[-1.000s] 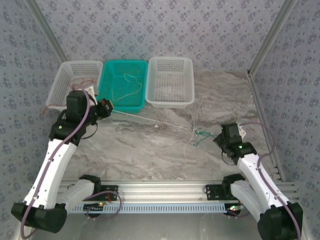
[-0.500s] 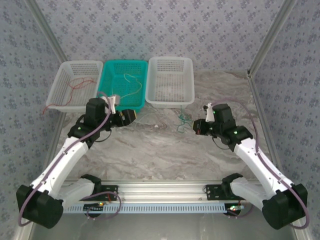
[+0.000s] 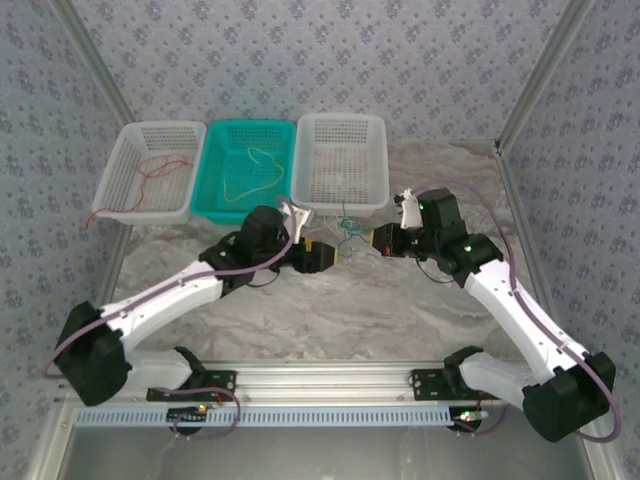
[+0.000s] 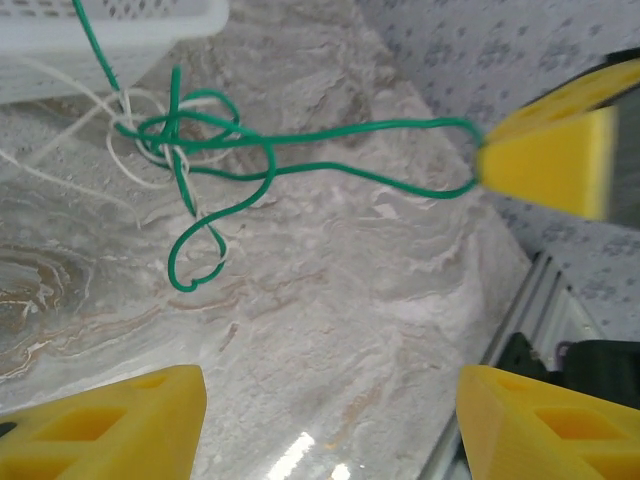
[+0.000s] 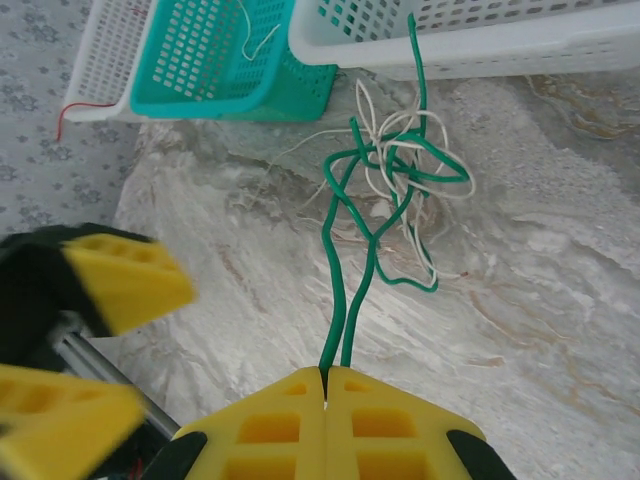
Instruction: Untangle the cables
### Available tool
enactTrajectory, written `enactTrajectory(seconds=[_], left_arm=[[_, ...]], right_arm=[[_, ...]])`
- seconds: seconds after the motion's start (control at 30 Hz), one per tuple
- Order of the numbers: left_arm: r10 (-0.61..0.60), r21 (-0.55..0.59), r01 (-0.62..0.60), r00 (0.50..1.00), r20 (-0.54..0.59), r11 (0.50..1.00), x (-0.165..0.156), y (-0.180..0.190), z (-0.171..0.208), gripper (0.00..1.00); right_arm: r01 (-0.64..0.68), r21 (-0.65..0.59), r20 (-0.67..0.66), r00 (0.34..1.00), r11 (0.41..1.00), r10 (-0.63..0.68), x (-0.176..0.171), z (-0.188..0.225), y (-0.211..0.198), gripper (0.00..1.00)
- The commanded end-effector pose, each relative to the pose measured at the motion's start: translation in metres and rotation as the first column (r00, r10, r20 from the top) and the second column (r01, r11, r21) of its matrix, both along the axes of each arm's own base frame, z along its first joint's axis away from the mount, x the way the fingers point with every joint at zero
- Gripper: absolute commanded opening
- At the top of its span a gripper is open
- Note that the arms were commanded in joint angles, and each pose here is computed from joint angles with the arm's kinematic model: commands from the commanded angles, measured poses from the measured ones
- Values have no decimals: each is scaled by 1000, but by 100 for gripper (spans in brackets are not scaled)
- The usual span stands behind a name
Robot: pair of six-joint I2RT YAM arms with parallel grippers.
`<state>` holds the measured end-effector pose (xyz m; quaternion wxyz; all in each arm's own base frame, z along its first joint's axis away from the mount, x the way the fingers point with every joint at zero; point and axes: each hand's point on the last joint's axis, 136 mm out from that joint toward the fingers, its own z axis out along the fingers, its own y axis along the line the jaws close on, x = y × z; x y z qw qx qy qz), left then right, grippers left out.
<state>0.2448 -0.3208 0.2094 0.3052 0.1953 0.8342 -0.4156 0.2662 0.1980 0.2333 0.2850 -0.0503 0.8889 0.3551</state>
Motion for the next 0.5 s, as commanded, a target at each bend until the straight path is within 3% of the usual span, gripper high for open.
enactTrajectory(seconds=[0.0, 0.23, 0.33, 0.47], left_arm=[[30, -59, -22, 991, 132, 998, 25, -11, 22, 68], [-5, 53, -3, 987, 158, 999, 55, -20, -32, 69], [-11, 46, 4, 988, 157, 999, 69, -20, -40, 70], [-117, -19, 122, 980, 161, 992, 65, -37, -39, 72]], right_arm=[[22, 33, -38, 999, 999, -21, 1, 8, 5, 0], [45, 111, -126, 992, 993, -31, 6, 21, 19, 0], [49, 139, -122, 992, 989, -32, 7, 32, 22, 0], [64, 175, -139, 989, 982, -40, 8, 39, 25, 0]])
